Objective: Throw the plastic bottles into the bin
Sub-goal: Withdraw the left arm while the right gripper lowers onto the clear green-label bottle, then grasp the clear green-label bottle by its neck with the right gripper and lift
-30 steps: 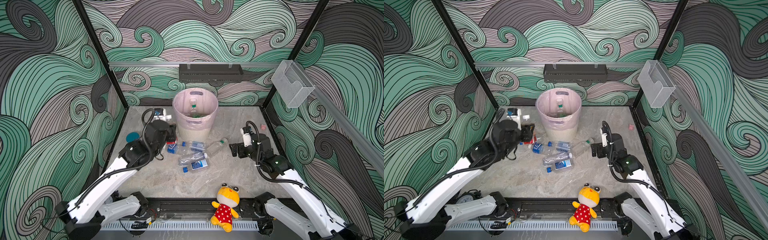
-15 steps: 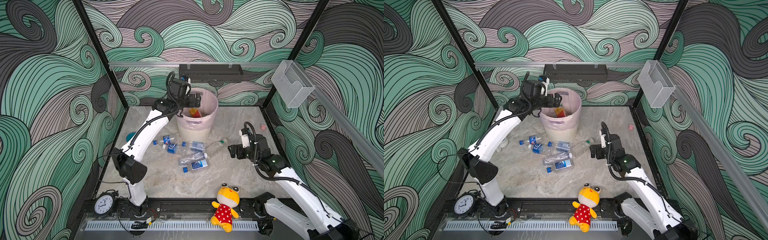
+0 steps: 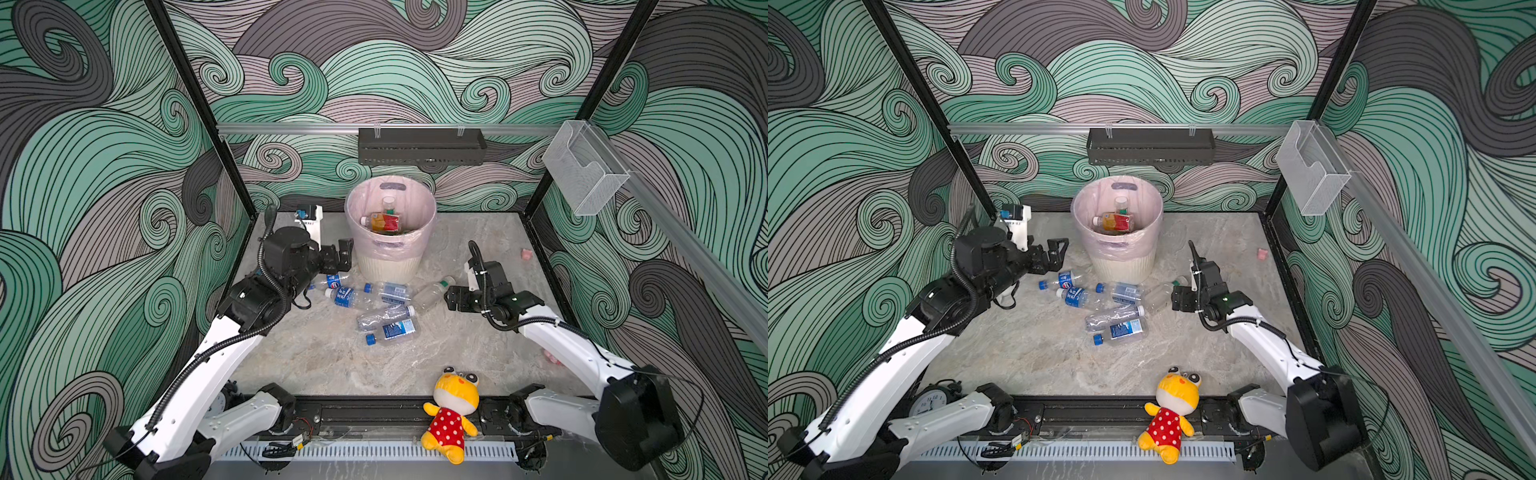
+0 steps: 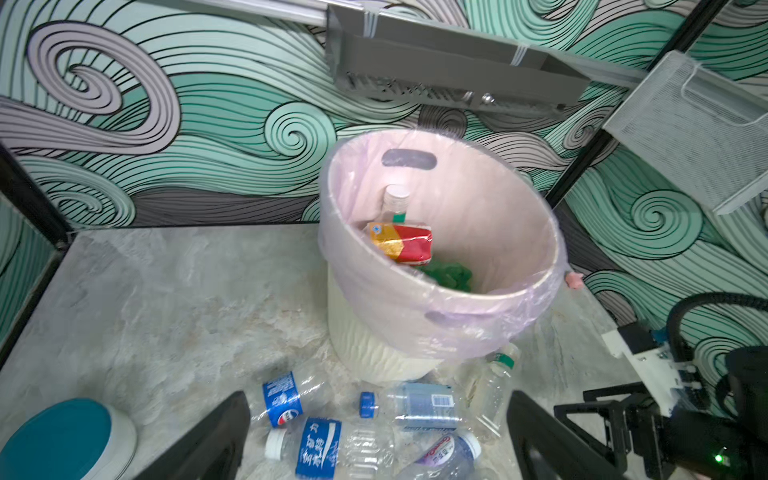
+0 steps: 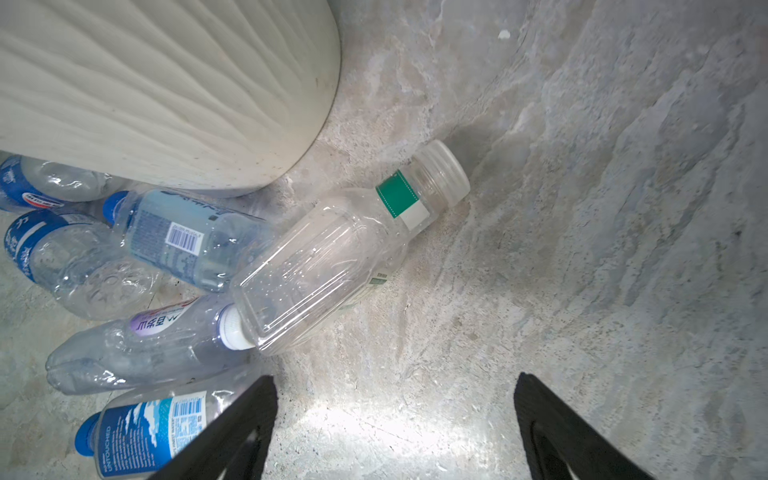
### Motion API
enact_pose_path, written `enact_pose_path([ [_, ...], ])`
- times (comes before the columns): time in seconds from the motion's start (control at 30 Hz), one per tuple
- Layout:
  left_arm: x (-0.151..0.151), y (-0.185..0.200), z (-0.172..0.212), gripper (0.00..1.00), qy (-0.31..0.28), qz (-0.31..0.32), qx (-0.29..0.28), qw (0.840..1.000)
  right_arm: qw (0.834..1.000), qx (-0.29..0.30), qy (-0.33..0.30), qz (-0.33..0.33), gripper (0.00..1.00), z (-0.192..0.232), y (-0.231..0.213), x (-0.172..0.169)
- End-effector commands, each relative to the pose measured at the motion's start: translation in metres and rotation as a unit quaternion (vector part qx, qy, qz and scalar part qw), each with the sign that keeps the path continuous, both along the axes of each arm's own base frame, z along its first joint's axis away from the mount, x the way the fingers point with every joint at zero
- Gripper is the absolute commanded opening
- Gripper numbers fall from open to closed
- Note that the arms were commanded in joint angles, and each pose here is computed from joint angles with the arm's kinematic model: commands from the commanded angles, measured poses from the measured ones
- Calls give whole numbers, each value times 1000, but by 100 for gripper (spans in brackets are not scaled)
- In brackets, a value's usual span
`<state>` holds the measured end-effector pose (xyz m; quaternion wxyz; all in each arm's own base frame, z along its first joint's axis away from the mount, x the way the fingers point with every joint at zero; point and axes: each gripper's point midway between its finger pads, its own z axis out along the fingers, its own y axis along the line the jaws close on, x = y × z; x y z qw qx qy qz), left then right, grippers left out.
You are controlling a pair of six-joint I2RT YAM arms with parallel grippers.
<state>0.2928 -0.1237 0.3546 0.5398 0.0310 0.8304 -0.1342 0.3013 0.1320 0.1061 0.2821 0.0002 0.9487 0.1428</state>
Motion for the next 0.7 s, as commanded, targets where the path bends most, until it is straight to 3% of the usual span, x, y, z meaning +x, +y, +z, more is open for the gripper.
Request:
enact_pose_path([
  [0.0,-15,26,-31,98,27,42,29,998,998,52,-20,-29,89,14,18,23],
  [0.33,-61,65,-80,98,53,79,45,994,998,59,15,-29,92,-22,54,50],
  [0.53,-73,74,-86,98,56,89,43,994,998,20,41,-42,90,-46,47,54],
  [0.67,-77,77,-90,98,60,90,48,993,998,-13,53,-38,82,-56,38,53],
])
